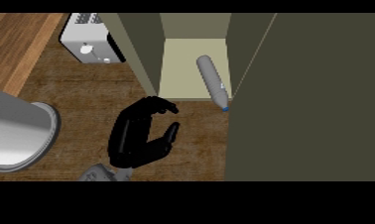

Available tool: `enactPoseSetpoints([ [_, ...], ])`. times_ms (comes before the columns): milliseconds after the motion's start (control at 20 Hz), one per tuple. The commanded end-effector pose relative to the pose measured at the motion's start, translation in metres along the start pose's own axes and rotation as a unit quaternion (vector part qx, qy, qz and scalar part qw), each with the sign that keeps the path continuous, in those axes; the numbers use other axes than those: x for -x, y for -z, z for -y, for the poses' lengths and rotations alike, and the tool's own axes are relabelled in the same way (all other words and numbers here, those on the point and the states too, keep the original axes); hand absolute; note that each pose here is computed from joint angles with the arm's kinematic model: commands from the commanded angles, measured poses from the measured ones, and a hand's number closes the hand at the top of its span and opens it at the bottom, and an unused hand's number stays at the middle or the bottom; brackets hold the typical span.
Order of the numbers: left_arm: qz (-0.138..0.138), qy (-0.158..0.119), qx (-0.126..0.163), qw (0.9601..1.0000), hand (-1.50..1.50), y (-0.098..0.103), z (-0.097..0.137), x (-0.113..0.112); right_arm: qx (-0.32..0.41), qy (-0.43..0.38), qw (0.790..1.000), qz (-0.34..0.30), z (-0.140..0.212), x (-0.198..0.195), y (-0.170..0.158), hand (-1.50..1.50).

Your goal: Pick up the bottled water, place it into the cabinet and close the cabinet

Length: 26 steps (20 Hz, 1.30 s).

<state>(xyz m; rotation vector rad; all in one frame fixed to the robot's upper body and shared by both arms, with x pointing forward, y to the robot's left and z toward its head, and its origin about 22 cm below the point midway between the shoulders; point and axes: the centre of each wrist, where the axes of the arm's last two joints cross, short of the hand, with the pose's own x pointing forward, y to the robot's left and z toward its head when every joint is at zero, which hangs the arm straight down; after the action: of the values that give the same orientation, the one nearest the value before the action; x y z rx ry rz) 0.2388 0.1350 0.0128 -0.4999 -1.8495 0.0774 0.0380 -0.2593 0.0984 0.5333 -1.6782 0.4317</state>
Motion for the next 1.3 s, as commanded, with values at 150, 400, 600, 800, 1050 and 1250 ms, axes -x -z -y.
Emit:
enactPoseSetpoints([
  [150,0.006,0.028,-0.039,0.9988,-1.5,-0.041,-0.041,-0.029,-0.098,-0.095,0.99,0.025,-0.019,-0.054,0.014,1.5],
  [400,0.017,0.002,-0.059,0.9981,-1.5,-0.063,-0.071,-0.052,-0.151,-0.064,0.986,0.01,-0.034,-0.058,0.019,1.5],
  [600,0.016,-0.029,-0.078,0.9964,-1.5,-0.076,-0.066,-0.066,-0.209,-0.05,0.976,0.018,-0.043,-0.062,0.027,1.5],
  [800,0.01,-0.028,-0.09,0.9955,-1.5,-0.084,-0.08,-0.074,-0.239,-0.065,0.969,0.023,-0.048,-0.062,0.036,1.5],
  [1050,0.014,-0.016,-0.073,0.9971,-1.5,-0.091,-0.099,-0.089,-0.257,-0.038,0.965,0.032,-0.055,-0.056,0.044,1.5],
  [1250,0.021,-0.013,-0.072,0.9971,-1.5,-0.098,-0.112,-0.104,-0.224,0.044,0.973,0.042,-0.068,-0.041,0.046,1.5],
])
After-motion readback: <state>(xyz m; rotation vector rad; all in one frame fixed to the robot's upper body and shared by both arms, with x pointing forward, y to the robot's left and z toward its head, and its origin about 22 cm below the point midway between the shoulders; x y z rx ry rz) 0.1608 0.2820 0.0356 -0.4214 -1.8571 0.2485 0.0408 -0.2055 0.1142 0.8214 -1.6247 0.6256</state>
